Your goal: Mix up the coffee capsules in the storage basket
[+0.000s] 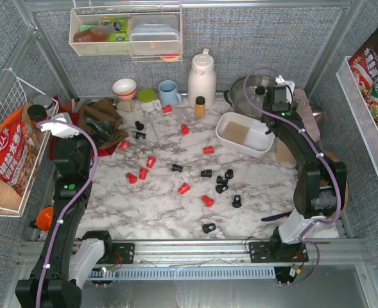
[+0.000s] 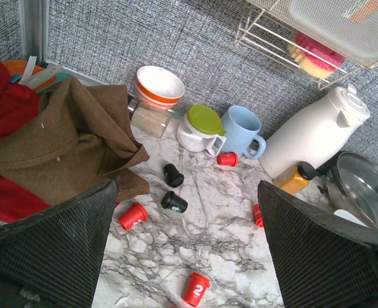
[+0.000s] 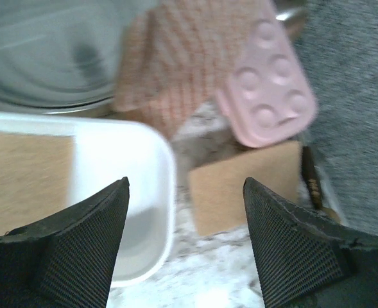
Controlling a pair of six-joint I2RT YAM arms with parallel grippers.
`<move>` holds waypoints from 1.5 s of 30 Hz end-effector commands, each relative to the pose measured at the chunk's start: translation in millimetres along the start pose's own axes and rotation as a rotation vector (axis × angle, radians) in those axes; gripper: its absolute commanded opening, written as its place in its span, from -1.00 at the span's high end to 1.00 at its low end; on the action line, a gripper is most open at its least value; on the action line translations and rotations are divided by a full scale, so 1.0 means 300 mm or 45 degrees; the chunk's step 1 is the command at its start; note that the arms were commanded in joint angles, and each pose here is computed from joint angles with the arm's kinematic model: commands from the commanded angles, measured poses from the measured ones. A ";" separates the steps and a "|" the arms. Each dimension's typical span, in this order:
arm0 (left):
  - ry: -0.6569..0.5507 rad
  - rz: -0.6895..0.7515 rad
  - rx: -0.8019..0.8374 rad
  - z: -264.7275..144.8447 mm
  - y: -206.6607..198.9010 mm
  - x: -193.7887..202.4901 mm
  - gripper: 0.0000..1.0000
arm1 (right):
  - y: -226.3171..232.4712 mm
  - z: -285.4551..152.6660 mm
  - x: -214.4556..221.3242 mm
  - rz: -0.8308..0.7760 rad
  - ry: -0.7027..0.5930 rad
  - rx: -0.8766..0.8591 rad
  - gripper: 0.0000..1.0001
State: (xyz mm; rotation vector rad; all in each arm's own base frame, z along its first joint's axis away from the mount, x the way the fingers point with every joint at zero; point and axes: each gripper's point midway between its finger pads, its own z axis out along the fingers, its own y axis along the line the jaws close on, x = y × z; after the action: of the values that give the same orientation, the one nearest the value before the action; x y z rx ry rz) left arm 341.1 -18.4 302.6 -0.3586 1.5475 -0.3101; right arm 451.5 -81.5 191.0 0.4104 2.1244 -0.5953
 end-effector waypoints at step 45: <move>-0.028 0.003 0.035 0.001 -0.018 -0.018 -0.98 | 0.545 0.211 0.426 0.160 0.633 -0.315 -0.44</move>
State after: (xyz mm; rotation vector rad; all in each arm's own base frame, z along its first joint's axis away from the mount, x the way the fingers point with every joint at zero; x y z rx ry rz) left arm 341.6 -20.4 300.5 -0.3503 1.5554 -0.3177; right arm 519.6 35.7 23.2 0.5572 2.5135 -0.0722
